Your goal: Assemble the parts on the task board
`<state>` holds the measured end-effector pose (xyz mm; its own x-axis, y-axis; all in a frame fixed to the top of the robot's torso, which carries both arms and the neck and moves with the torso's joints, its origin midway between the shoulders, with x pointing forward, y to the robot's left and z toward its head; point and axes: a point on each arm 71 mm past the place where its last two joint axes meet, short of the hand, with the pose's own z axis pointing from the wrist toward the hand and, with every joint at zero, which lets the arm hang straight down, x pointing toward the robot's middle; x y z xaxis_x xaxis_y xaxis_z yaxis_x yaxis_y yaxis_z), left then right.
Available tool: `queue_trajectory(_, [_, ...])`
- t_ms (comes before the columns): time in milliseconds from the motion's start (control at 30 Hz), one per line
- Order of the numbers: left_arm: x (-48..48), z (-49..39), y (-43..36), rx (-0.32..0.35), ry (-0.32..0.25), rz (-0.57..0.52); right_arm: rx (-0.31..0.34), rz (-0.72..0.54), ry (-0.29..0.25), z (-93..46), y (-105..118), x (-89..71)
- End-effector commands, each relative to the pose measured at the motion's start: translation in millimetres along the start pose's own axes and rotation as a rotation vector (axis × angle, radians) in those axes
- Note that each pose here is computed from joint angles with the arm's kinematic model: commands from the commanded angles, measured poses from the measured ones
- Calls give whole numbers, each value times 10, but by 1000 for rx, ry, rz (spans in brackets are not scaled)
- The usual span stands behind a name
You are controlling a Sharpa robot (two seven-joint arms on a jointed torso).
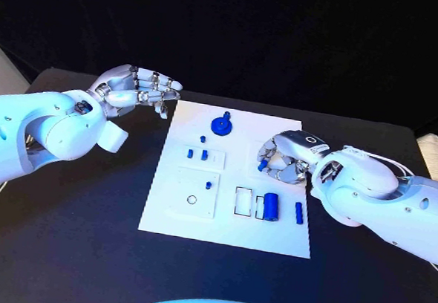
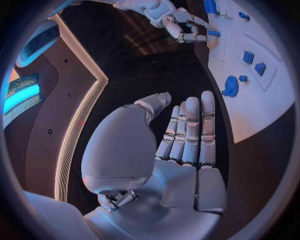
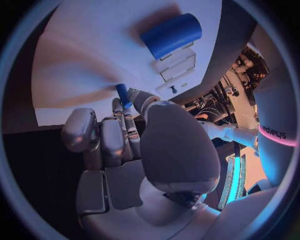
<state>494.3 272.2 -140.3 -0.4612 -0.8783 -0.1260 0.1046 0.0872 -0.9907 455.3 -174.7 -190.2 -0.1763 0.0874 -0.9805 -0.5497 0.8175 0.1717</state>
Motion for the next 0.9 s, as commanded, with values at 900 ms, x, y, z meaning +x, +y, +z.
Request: queue_trajectory(900, [4, 11, 2, 3, 13, -10, 29, 28, -144, -54, 105, -97])
